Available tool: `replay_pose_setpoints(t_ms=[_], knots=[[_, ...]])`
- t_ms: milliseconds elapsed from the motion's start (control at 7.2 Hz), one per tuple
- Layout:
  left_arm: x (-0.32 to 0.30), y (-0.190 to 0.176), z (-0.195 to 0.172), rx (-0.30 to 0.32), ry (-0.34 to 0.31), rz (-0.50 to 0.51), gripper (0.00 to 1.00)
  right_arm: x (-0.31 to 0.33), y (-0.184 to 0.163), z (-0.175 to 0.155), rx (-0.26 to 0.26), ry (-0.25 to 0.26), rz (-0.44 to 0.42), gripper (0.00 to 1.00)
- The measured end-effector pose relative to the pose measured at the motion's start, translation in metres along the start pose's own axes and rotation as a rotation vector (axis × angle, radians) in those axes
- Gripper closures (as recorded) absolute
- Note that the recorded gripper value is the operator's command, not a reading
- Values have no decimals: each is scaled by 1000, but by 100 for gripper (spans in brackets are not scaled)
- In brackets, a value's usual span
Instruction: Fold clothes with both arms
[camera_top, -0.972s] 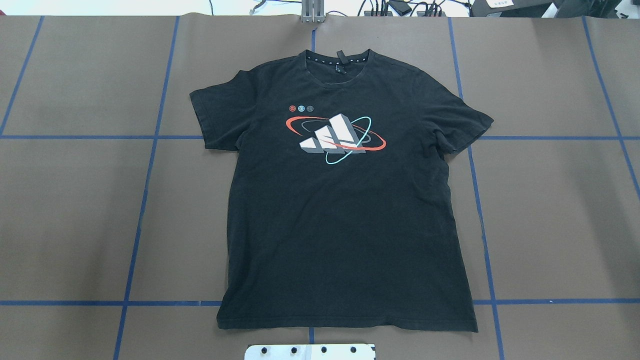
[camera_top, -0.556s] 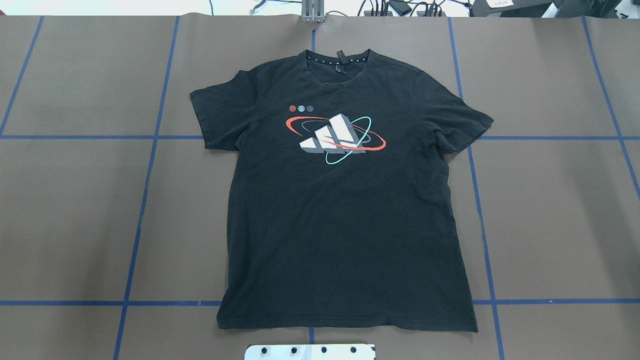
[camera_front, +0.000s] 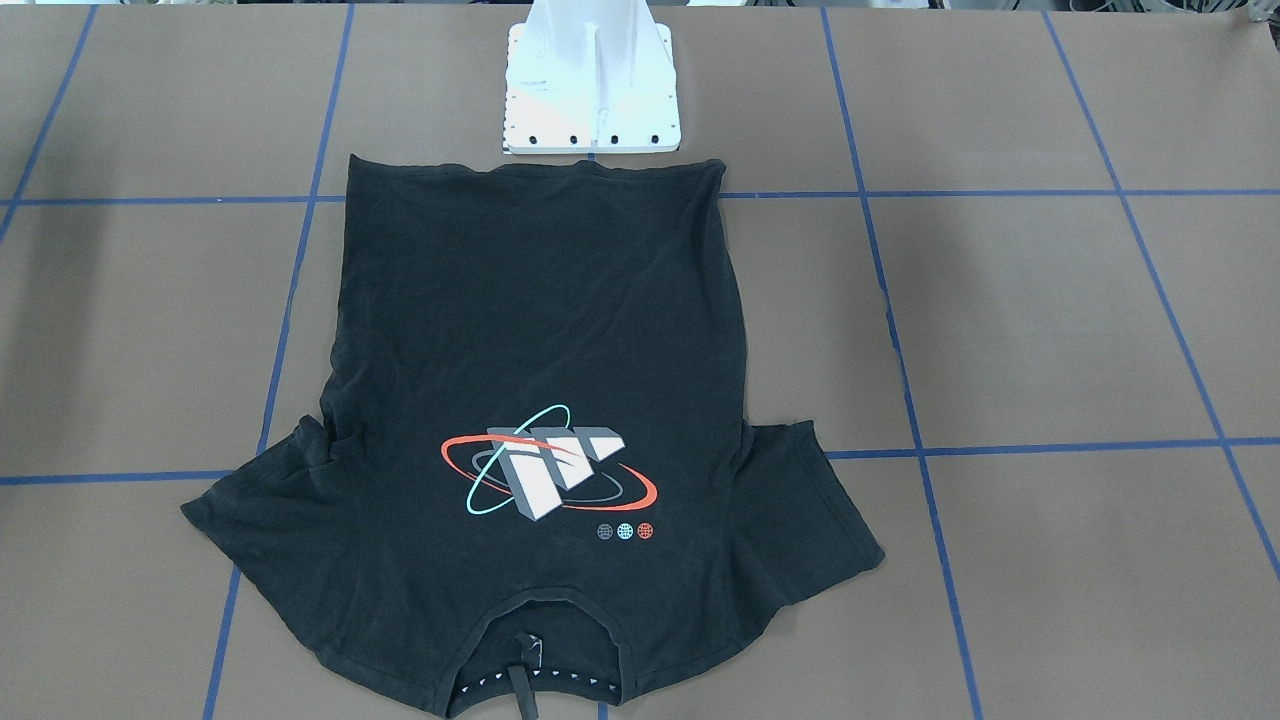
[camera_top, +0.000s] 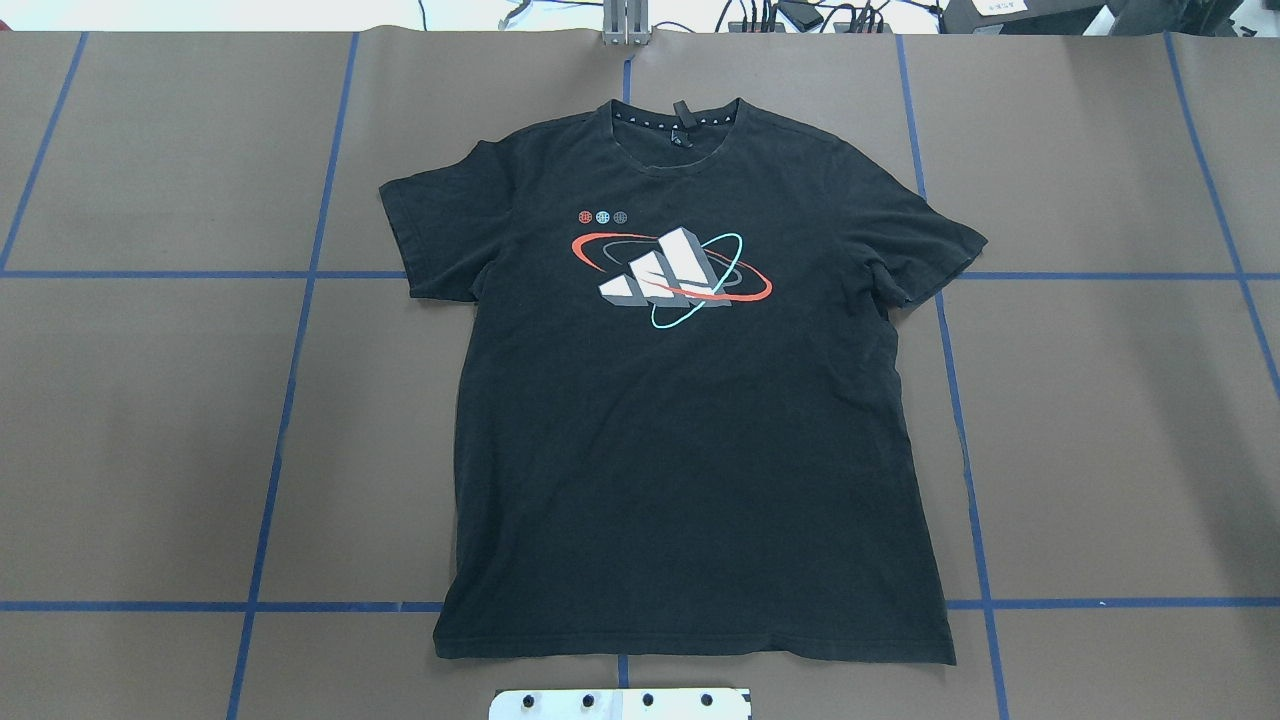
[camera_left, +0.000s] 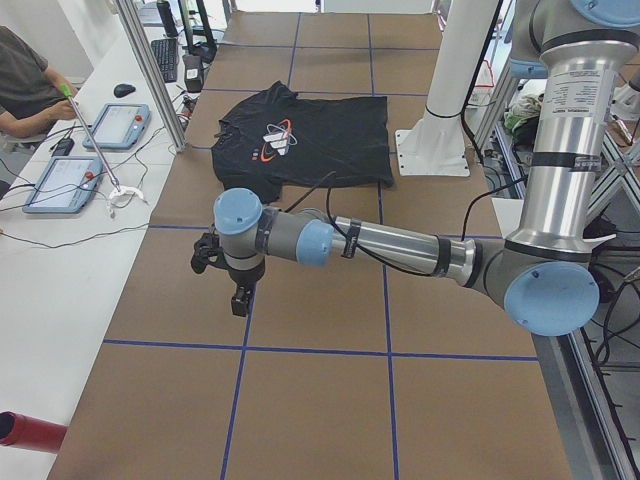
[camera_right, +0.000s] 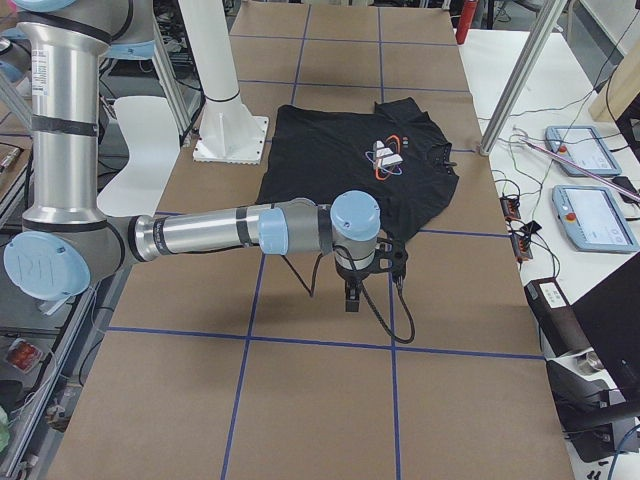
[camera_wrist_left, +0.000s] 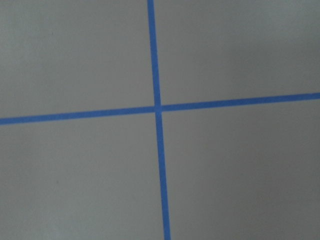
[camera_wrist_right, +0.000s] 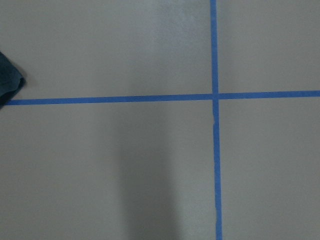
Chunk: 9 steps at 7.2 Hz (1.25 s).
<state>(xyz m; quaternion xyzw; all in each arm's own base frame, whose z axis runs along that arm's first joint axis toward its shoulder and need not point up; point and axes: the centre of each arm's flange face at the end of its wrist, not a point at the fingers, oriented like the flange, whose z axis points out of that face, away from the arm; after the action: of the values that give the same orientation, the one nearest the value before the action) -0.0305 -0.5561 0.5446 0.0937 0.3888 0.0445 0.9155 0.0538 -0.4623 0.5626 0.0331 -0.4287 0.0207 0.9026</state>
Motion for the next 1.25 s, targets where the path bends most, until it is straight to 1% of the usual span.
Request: replay_pose_setpoints(t_ms=[139,278,417,556,695,834,972,1111,1250], knots=[[21,-28,-11,34,5,19,0,-15,-16,-7,14,-28,-24,0],[42,-50,-10,60,14,60,0,-27,-34,-9,21,-41,-44,0],[59,-65,2,88,29,105,0,-35,-51,-5,18,-49,-62,0],[71,-74,16,118,45,134,0,-40,-65,4,28,-57,-104,0],[82,-87,24,146,60,162,0,-41,-77,20,54,-66,-164,0],[93,-102,26,168,71,177,0,-44,-95,43,70,-77,-220,0],[102,-115,23,187,80,174,0,-58,-120,64,76,-89,-256,1],[111,-124,19,209,91,163,0,-83,-144,77,76,-101,-270,1],[117,-128,18,228,105,145,0,-114,-157,90,74,-105,-279,1]])
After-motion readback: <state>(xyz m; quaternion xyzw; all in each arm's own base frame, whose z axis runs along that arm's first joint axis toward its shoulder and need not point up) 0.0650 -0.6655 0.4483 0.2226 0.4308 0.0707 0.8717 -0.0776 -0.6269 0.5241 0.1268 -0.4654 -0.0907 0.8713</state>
